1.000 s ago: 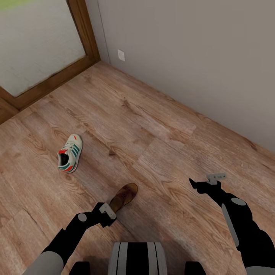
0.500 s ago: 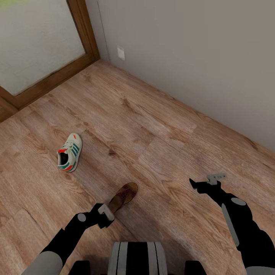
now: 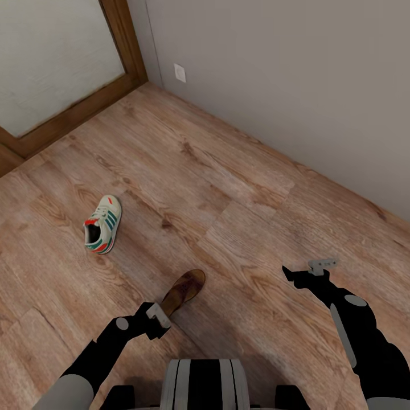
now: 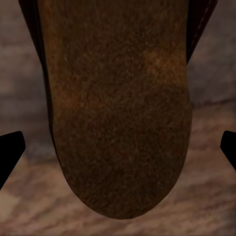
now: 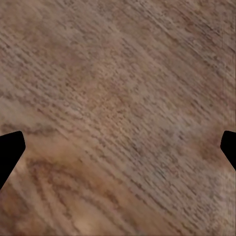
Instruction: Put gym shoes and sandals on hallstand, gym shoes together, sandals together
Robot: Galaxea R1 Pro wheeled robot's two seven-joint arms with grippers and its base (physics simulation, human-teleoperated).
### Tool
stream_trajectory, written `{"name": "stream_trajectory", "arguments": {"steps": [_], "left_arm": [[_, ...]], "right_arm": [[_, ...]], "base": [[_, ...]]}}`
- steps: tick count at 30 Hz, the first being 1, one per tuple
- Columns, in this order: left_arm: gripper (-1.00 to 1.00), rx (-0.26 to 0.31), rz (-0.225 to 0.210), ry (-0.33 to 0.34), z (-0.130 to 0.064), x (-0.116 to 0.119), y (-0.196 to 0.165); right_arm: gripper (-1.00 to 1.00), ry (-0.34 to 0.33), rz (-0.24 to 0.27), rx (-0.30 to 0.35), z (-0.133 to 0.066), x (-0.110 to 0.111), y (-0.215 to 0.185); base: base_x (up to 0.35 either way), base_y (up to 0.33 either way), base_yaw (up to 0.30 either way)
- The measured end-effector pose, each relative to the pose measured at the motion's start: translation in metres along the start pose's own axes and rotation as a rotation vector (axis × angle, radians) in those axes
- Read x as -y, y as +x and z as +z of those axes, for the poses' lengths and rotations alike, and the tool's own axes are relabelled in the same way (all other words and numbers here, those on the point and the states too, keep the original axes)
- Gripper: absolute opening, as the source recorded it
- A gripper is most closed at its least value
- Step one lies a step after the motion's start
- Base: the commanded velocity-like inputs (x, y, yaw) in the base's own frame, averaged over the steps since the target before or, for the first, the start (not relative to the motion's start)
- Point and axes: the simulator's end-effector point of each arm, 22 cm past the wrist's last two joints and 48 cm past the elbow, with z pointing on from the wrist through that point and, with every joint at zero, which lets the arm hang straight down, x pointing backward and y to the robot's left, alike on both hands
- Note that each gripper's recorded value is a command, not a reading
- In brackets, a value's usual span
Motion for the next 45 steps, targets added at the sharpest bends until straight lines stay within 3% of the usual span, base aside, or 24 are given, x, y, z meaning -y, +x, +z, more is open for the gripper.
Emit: {"name": "stream_trajectory", "arguments": {"steps": [41, 42, 45], "left_arm": [[1.00, -0.009, -0.003, 0.004, 0.0028, 0.0010, 0.0057], [-1.00, -0.009, -0.004, 0.005, 0.0030, 0.0013, 0.0054], [-1.00, -0.008, -0.004, 0.006, 0.0031, 0.0020, 0.0051]], "right_arm": [[1.00, -0.001, 0.001, -0.010, 0.0029, -0.0001, 0.0059], [1.00, -0.001, 0.001, -0.010, 0.0029, -0.0001, 0.0059], [1.00, -0.001, 0.001, -0.010, 0.0029, -0.0001, 0.0059]], "base": [[0.025, 0.014, 0.000], [0.000, 0.000, 0.000], [0.000, 0.000, 0.000]]}}
